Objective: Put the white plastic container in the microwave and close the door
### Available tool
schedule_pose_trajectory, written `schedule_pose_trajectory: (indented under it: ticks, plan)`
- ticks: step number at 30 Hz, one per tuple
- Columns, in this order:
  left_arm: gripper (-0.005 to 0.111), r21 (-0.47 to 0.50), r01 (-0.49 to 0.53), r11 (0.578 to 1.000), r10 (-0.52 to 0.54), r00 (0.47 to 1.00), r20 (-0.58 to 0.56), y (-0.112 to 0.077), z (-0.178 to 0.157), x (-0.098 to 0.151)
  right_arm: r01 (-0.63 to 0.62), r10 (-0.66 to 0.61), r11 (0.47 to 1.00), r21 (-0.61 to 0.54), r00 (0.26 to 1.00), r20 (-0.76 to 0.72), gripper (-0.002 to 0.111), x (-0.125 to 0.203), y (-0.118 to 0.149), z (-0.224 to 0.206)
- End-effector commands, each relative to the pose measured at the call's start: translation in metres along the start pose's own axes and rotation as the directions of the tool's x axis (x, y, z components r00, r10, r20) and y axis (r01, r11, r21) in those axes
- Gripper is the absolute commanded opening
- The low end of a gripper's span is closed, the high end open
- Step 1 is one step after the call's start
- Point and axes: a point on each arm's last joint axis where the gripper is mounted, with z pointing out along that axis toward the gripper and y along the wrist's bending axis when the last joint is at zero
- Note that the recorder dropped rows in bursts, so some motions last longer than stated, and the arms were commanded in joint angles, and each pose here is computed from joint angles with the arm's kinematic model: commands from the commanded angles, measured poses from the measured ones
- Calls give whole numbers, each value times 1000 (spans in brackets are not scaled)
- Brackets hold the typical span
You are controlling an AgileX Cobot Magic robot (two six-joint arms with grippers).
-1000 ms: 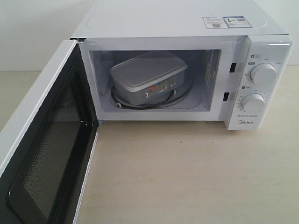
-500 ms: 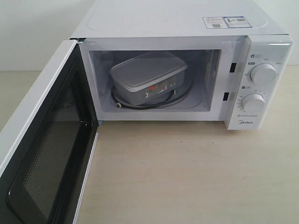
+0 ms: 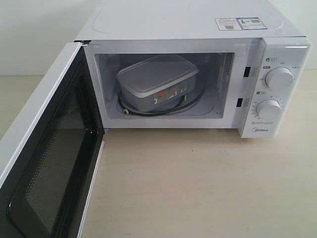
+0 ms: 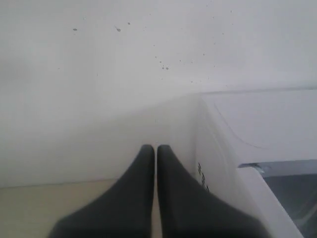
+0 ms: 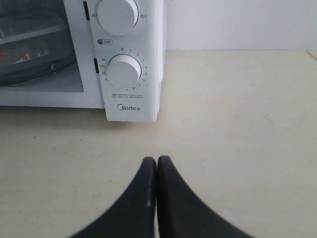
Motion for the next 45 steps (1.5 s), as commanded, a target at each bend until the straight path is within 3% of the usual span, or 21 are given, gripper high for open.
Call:
schedule_pose_trajectory:
  ticks: [1,12,18,21,27,30,33,35,38,42,43,45]
  plan:
    - [4,-24,2,1000,-1,999,50,3,22,-4,0,0,1000,2,1000,10,0,-1,0,0]
    - [4,1,5,1000,-5,991,-133,1,45,17,0,0,1000,2,1000,10,0,-1,0,0]
    - [4,93,-68,993,99,918,-385,-4,39,32,0,0,1000,2,1000,10,0,-1,0,0]
    - [4,128,4,992,56,886,-460,-8,36,32,0,0,1000,2,1000,10,0,-1,0,0]
    - [4,161,164,973,-81,901,-426,-17,35,13,0,0,1000,2,1000,10,0,-1,0,0]
    - [4,201,293,935,-175,872,-456,-26,32,10,0,0,1000,2,1000,10,0,-1,0,0]
    - [4,201,287,936,-170,874,-456,-26,32,10,0,0,1000,2,1000,10,0,-1,0,0]
    - [4,230,226,947,-93,876,-474,-26,32,14,0,0,1000,2,1000,10,0,-1,0,0]
    - [4,257,208,944,-29,828,-560,-27,34,24,0,0,1000,2,1000,10,0,-1,0,0]
    - [4,275,273,922,2,706,-708,-32,45,43,0,0,1000,2,1000,10,0,-1,0,0]
    - [4,279,335,900,-19,670,-742,-36,48,47,0,0,1000,2,1000,10,0,-1,0,0]
    - [4,350,380,857,23,649,-761,-43,53,51,0,0,1000,2,1000,10,0,-1,0,0]
